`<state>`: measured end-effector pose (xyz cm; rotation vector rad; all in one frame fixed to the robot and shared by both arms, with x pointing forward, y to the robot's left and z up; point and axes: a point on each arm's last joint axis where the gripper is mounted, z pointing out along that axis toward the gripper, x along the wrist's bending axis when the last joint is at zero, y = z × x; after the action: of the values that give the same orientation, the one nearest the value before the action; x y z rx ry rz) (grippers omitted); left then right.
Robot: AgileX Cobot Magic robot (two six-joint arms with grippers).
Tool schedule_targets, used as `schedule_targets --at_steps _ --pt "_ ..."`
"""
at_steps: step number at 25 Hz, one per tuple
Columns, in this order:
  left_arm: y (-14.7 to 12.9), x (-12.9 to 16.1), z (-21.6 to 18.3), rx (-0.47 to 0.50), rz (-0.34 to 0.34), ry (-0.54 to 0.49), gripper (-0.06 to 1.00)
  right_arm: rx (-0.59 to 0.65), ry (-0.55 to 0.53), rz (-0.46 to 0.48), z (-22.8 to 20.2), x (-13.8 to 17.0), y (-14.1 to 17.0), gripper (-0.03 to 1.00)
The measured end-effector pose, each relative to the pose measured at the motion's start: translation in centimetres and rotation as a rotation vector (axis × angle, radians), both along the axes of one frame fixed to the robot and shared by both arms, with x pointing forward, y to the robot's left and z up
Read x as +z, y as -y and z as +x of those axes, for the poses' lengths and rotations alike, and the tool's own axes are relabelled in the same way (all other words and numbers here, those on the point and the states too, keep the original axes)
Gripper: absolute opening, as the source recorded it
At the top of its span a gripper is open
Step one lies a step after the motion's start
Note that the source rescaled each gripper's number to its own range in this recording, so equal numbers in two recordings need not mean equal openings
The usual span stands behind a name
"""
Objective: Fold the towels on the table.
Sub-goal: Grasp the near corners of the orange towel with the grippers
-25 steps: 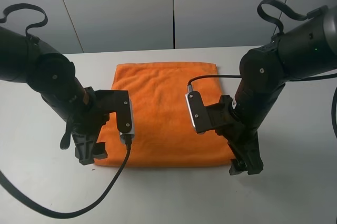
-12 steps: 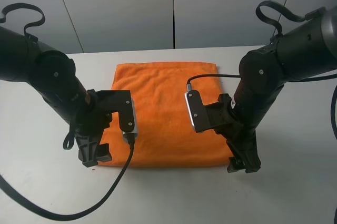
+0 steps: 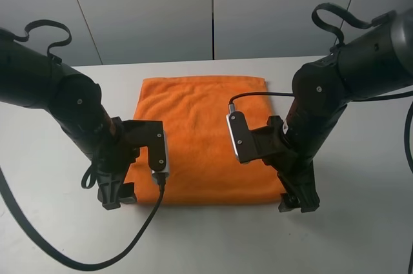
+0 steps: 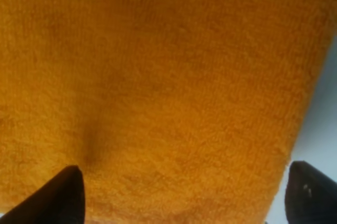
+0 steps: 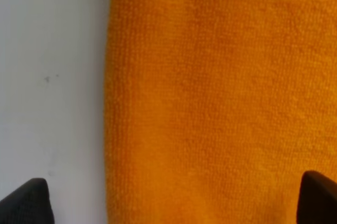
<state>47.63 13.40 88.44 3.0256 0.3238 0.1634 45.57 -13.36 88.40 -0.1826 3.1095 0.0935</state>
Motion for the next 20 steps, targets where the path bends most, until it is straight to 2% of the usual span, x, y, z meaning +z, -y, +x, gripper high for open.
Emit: schedule_targets --at_steps 11,20 --pt "-0.5 -0.5 -0.7 -0.087 0.03 -0.023 0.98 0.0 0.002 0.001 0.0 0.0 0.0 1.0" --pt "-1.3 -1.8 -1.9 -0.079 0.009 0.008 0.98 0.0 -0.012 -0.01 0.1 -0.8 0.0 1.0"
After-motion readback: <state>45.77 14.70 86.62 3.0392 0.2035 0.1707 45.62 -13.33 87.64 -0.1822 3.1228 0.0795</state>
